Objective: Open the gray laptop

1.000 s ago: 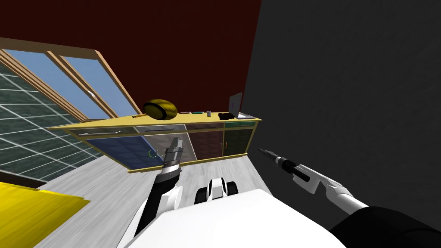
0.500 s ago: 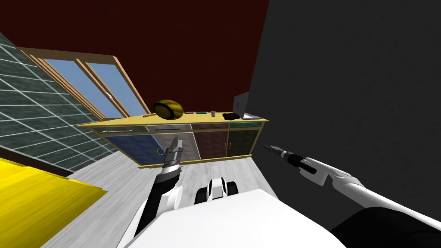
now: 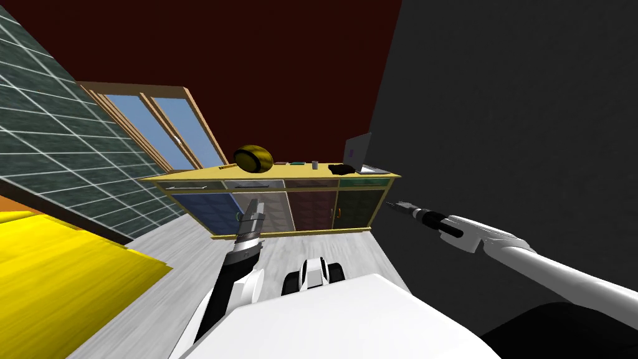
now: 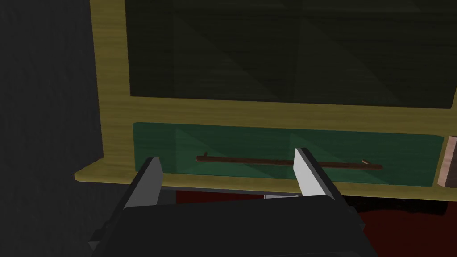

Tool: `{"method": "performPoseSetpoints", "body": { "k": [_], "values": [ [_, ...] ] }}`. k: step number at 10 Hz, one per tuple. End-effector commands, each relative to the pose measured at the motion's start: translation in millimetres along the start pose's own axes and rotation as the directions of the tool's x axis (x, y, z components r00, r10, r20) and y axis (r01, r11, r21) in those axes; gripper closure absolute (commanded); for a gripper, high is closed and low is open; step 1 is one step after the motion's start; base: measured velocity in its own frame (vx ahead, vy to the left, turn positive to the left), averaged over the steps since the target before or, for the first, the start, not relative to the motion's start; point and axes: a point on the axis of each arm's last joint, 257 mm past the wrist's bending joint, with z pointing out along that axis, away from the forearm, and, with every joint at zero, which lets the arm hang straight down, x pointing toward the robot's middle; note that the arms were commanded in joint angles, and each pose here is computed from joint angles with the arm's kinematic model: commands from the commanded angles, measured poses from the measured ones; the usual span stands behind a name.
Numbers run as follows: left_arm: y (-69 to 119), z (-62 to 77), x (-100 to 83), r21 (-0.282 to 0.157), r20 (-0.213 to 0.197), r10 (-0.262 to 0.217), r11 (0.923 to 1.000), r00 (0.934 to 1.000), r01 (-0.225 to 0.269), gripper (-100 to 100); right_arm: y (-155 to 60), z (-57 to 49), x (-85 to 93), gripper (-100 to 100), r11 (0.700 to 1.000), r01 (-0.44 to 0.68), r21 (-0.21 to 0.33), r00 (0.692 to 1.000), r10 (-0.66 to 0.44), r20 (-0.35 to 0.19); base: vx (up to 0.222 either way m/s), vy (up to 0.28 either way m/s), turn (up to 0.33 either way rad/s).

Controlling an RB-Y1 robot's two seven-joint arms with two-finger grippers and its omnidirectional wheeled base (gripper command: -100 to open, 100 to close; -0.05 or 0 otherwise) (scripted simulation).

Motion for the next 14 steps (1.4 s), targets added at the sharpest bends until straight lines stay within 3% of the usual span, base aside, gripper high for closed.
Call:
{"method": "performPoseSetpoints", "body": {
  "k": [1,3,4,6,7,9,10,14],
  "values": [
    [0.0,0.0,0.0,0.000,0.000,0.000,1.0000,1.0000,0.000,0,-24,-1.3,-40.0,-100,0.995,0.096,0.036,0.995,-0.097,0.030,0.075,0.084,0.066],
    [0.0,0.0,0.0,0.000,0.000,0.000,1.0000,1.0000,0.000,0,-47,-3.4,-85.9,-100,0.980,0.180,0.080,0.981,-0.185,0.066,0.073,0.062,0.143],
    [0.0,0.0,0.0,0.000,0.000,0.000,1.0000,1.0000,0.000,0,-47,-3.7,-90.2,-100,0.979,0.189,0.080,0.979,-0.195,0.066,0.065,0.049,0.050],
    [0.0,0.0,0.0,0.000,0.000,0.000,1.0000,1.0000,0.000,0,-65,-9.0,-138.8,-100,0.955,0.269,0.124,0.954,-0.282,0.098,0.076,0.064,0.117],
    [0.0,0.0,0.0,0.000,0.000,0.000,1.0000,1.0000,0.000,0,-65,-9.0,-138.8,-100,0.955,0.269,0.124,0.954,-0.282,0.098,0.073,0.063,0.066],
    [0.0,0.0,0.0,0.000,0.000,0.000,1.0000,1.0000,0.000,0,-77,-16.4,-182.7,-100,0.927,0.336,0.166,0.926,-0.357,0.123,0.074,0.075,0.114],
    [0.0,0.0,0.0,0.000,0.000,0.000,1.0000,1.0000,0.000,0,-75,-15.6,-183.1,-100,0.928,0.337,0.162,0.925,-0.358,0.125,0.079,0.049,0.049],
    [0.0,0.0,-0.1,0.000,0.000,0.000,1.0000,1.0000,0.000,0,-92,-31.6,-246.5,-100,0.876,0.424,0.231,0.874,-0.463,0.150,0.088,0.042,0.096]
  ]
}}
